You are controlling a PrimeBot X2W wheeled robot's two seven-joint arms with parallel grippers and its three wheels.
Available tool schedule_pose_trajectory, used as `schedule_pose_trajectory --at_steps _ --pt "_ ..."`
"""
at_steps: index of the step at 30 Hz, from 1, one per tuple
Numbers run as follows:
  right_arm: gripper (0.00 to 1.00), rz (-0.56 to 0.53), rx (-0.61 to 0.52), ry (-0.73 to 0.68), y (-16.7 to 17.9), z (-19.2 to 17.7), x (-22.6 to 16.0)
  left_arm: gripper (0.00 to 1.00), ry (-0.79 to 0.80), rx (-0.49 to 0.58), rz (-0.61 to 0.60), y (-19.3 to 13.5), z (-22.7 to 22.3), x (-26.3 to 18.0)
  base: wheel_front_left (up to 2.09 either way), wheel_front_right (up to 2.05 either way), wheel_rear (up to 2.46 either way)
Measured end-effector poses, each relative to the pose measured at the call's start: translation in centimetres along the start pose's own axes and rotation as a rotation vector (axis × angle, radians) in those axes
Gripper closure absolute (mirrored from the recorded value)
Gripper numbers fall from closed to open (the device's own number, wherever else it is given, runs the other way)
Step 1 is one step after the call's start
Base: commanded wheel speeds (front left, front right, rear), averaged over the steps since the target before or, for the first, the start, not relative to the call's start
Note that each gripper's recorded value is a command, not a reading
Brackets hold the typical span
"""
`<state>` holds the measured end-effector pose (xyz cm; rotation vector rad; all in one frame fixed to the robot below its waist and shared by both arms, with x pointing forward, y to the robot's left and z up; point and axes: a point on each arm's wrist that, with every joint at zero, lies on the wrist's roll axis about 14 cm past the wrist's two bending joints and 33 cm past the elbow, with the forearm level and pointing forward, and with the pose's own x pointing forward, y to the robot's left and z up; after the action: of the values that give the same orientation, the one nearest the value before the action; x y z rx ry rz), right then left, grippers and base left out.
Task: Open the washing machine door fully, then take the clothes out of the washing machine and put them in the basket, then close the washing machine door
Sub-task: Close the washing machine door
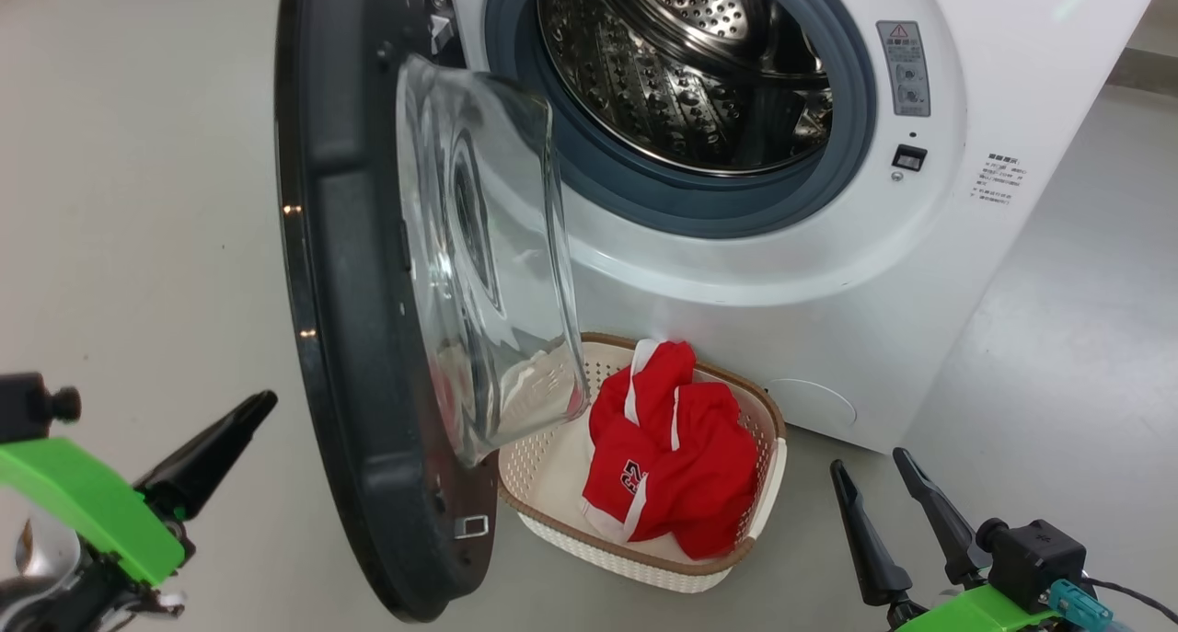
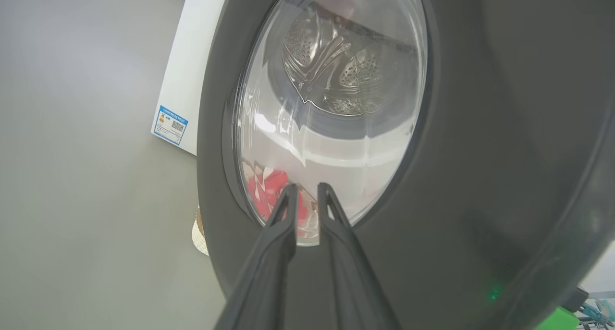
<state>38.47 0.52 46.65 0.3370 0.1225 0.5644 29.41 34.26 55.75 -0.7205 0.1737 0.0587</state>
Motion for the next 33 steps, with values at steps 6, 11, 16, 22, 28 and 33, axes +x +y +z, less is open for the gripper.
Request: schedule_pose_trajectory --at_steps 6,11,16,22,28,33 --pt "0.00 0.011 -0.004 -0.004 0.4 0.2 0.0 0.51 -0.056 -0.032 0.061 2.1 -1.2 -1.1 0.00 0.00 0.00" --pt "0.00 0.016 -0.005 -0.002 0.6 0.1 0.0 0.00 -0.053 -0.026 0.130 4.2 -3.8 -2.2 0.00 0.00 0.00" --pt "0.00 0.020 -0.006 0.001 0.7 0.1 0.1 0.00 -0.058 -0.008 0.198 6.2 -6.1 -3.4 0.00 0.00 0.00" --pt "0.00 0.015 -0.006 0.008 0.4 -0.2 0.0 0.00 -0.079 0.025 0.248 7.5 -7.9 -3.8 0.00 0.00 0.00" --pt "0.00 -0.003 0.001 0.028 -0.1 -0.9 -0.5 0.00 -0.145 0.068 0.307 8.9 -9.1 -4.0 0.00 0.00 0.00" --pt "0.00 -0.028 0.005 0.025 -1.0 -0.9 -0.6 0.00 -0.172 0.164 0.350 9.6 -9.2 -3.8 0.00 0.00 0.00"
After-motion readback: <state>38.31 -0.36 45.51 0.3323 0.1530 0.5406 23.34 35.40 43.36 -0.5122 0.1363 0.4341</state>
